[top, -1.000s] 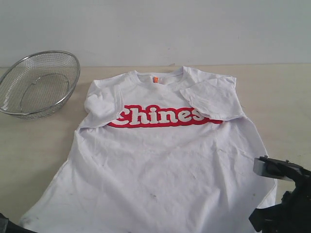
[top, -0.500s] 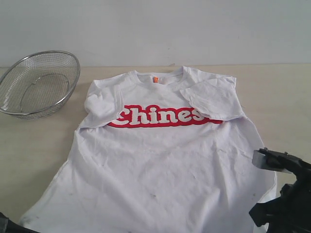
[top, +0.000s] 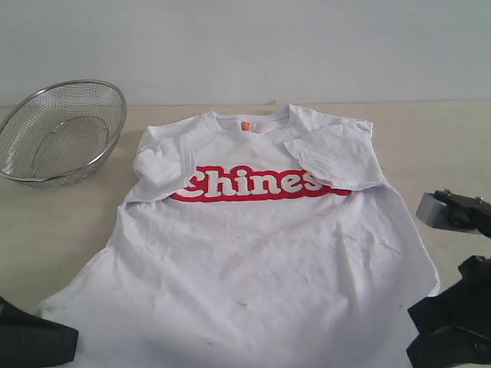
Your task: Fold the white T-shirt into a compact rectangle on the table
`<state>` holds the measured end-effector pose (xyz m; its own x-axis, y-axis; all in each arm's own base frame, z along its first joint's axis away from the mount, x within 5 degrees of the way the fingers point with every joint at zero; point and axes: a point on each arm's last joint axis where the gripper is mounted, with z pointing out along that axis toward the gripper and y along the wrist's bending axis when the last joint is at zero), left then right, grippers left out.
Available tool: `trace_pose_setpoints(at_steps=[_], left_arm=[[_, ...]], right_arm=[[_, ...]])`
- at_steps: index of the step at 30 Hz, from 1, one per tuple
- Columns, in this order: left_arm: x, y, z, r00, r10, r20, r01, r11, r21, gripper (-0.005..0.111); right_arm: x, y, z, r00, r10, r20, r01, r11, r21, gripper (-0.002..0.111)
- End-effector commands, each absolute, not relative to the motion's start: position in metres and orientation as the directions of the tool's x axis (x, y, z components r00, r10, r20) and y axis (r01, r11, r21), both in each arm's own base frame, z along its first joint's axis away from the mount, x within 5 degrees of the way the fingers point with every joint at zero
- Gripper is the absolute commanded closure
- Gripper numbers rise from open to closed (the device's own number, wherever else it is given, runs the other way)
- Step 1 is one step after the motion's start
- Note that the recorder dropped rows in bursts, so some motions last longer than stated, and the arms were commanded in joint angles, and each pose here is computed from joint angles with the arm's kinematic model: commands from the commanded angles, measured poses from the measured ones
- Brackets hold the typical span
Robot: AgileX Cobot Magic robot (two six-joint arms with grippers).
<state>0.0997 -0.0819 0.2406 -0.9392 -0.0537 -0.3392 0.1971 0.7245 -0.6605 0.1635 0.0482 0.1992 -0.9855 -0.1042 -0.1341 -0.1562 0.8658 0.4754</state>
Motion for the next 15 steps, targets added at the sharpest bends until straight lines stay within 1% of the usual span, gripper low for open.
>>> trace_pose_setpoints(at_steps=[1,5,11,15], left_arm=[[0.103,-0.084,0.254,-0.926,-0.036,-0.376,0.239,0.715,-0.658,0.102],[0.103,-0.084,0.262,-0.912,-0.034,-0.410,0.266,0.711,-0.651,0.102],[0.090,-0.080,0.273,-0.896,-0.074,-0.438,0.267,0.697,-0.665,0.102],[0.079,-0.073,0.273,-0.894,-0.083,-0.440,0.243,0.735,-0.634,0.102]], right_arm=[[0.163,0.050,0.220,-0.964,-0.111,-0.240,-0.217,0.853,0.476,0.108],[0.160,0.052,0.236,-0.948,-0.112,-0.297,-0.253,0.833,0.492,0.108],[0.150,0.053,0.249,-0.924,-0.114,-0.366,-0.292,0.828,0.479,0.108],[0.141,0.053,0.257,-0.911,-0.115,-0.397,-0.311,0.823,0.475,0.108]])
